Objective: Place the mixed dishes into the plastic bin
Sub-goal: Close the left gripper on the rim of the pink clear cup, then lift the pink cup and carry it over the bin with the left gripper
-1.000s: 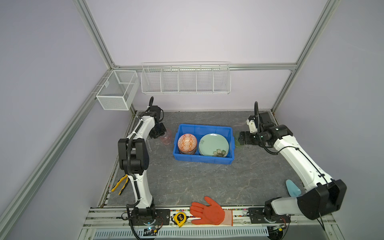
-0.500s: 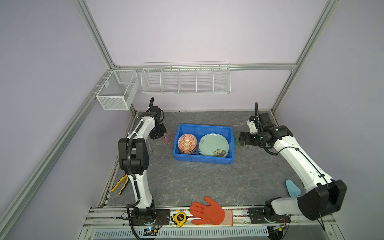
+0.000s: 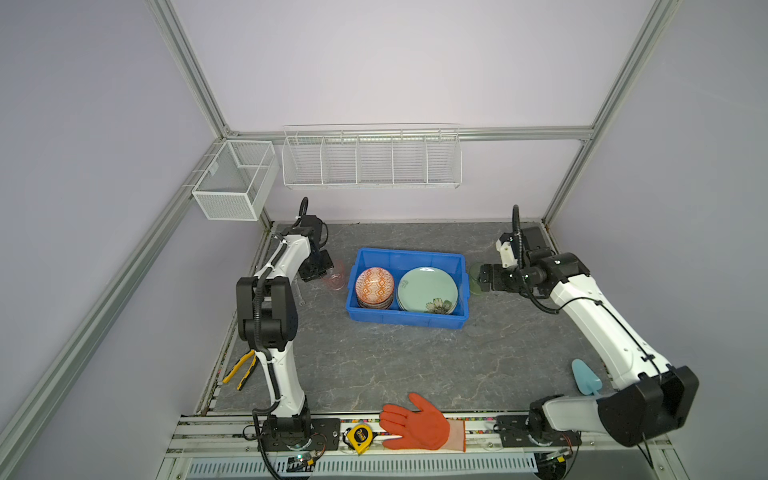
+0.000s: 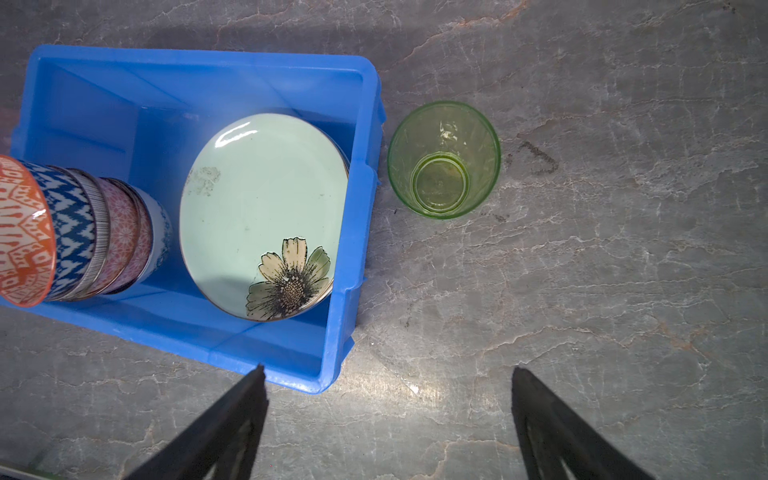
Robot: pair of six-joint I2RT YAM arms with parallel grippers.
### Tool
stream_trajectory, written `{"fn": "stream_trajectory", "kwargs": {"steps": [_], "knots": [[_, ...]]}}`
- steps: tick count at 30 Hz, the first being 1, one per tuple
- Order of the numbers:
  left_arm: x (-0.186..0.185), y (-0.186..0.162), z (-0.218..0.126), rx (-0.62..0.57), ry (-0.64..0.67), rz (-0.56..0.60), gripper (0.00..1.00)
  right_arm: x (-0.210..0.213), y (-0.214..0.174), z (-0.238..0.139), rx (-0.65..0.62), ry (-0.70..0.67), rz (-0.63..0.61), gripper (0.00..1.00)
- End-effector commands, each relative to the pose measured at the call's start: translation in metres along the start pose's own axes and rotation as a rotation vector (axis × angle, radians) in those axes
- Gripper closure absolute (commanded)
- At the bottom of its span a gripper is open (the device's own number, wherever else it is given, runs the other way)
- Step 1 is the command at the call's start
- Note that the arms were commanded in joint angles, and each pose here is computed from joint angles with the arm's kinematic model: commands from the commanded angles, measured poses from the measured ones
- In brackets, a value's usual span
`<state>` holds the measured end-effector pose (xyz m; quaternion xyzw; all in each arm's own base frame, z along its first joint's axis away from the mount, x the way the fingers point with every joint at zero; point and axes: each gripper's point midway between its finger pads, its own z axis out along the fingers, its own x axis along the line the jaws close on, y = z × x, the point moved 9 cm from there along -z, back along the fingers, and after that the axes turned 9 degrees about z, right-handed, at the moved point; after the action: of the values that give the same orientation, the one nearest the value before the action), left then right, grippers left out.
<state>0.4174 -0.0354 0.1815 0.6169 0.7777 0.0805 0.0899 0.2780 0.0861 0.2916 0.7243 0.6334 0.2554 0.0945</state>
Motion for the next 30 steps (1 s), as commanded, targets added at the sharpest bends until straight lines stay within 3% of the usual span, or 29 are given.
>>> {"fn": "stream_trajectory", "kwargs": {"steps": [1, 8, 13, 21, 30], "knots": [[0.001, 0.001, -0.053, -0.056, -0.011, 0.033, 1.00, -0.001, -0.005, -0.002, 0.000, 0.018, 0.012, 0.07], [-0.029, 0.009, -0.137, -0.196, -0.055, 0.166, 1.00, 0.000, -0.003, -0.002, 0.000, 0.025, 0.007, 0.06], [-0.066, 0.010, -0.166, -0.257, -0.098, 0.265, 1.00, 0.001, -0.002, -0.005, -0.010, 0.035, 0.005, 0.07], [-0.128, 0.005, -0.158, -0.251, -0.163, 0.410, 1.00, 0.001, -0.004, -0.010, -0.017, 0.046, 0.006, 0.06], [-0.182, -0.004, -0.119, -0.211, -0.203, 0.523, 1.00, -0.001, -0.007, -0.015, -0.023, 0.045, 0.007, 0.06]]}}
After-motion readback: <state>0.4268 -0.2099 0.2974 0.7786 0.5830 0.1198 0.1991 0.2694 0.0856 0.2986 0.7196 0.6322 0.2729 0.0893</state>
